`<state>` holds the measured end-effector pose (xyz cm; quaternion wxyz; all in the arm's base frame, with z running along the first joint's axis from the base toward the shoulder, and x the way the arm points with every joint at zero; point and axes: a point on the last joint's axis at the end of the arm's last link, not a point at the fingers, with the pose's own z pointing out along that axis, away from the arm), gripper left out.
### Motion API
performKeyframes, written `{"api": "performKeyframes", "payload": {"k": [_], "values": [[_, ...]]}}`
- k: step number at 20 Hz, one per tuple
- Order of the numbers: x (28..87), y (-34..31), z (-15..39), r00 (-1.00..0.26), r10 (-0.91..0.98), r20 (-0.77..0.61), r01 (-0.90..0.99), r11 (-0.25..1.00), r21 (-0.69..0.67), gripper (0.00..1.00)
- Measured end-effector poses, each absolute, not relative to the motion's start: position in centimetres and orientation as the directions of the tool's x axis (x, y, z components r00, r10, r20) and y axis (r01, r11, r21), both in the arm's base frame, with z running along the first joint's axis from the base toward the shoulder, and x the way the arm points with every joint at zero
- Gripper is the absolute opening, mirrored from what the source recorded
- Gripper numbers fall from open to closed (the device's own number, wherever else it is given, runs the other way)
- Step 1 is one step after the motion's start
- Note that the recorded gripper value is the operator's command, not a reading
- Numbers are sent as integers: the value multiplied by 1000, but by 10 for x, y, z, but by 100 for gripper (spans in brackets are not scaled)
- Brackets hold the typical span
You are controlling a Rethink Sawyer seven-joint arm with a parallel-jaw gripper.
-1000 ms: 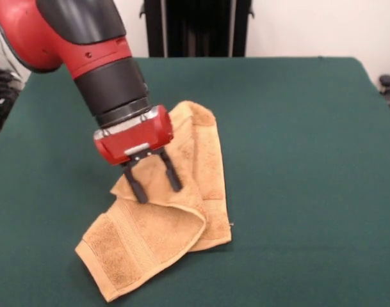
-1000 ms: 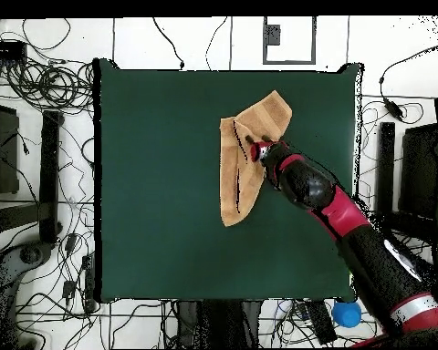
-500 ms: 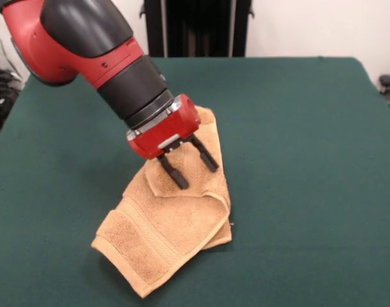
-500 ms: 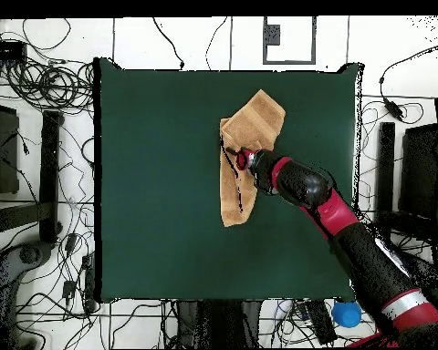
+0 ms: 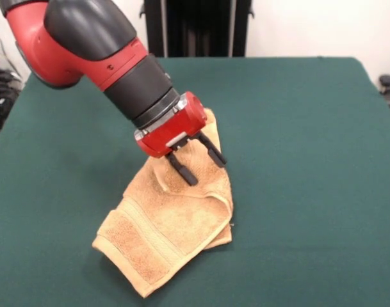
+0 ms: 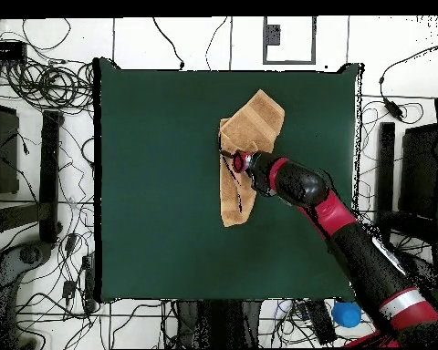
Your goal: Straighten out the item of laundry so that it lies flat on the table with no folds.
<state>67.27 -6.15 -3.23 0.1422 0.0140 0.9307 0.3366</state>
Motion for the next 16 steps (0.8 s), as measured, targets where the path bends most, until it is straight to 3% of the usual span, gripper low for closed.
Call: {"api": "performKeyframes", "payload": {"k": [16], "values": [[672,-67,-20,-958,106,-267,-84,785,614,100]]}}
